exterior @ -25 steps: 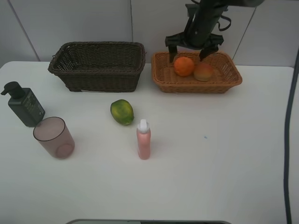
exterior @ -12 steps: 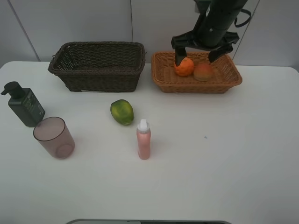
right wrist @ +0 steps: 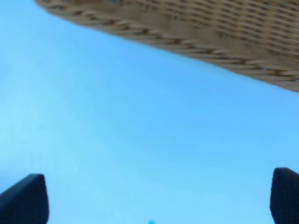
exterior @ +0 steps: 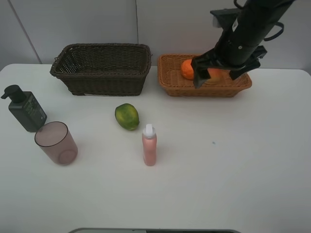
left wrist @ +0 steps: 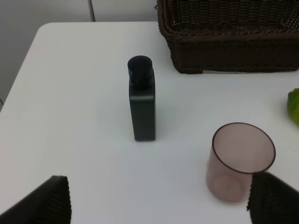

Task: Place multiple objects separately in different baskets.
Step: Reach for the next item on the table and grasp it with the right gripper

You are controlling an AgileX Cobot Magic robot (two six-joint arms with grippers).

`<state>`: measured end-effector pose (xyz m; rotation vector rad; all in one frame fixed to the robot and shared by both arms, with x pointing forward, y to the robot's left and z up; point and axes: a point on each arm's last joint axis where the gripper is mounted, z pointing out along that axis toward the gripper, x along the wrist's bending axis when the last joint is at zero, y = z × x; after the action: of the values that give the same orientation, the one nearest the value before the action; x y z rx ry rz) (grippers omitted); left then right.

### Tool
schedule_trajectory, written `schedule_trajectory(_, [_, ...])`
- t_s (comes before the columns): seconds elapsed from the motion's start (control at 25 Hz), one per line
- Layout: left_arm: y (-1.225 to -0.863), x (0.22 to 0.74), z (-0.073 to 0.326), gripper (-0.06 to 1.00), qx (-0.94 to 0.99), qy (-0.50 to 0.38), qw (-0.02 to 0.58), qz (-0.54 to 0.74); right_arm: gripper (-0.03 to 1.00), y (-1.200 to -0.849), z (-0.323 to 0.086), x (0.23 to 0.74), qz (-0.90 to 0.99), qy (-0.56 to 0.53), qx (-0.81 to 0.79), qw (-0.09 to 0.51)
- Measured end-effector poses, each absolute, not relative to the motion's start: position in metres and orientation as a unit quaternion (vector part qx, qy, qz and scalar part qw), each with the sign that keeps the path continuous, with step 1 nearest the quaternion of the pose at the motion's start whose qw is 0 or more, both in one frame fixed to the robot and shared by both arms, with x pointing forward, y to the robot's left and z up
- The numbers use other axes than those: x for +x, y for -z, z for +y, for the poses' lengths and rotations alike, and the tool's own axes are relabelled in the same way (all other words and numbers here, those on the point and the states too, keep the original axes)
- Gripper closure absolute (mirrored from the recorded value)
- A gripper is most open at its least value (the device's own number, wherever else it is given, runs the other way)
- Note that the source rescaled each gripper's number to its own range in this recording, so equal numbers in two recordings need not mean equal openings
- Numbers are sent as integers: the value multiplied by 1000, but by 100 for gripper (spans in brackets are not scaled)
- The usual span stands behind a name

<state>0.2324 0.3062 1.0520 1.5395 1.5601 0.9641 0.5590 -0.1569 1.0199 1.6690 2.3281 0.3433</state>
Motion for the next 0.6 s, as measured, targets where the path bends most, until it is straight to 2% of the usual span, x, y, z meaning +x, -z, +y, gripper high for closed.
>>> schedule_trajectory(0.32, [-1052,232,306,-4,599,-375,365,607,-3,-1020,-109,553,840,-156,506,119])
schedule_trajectory(0.6, [-1052,232,306,-4,599,-375,365,607,-3,-1011,-36,559,876,-145,449,99])
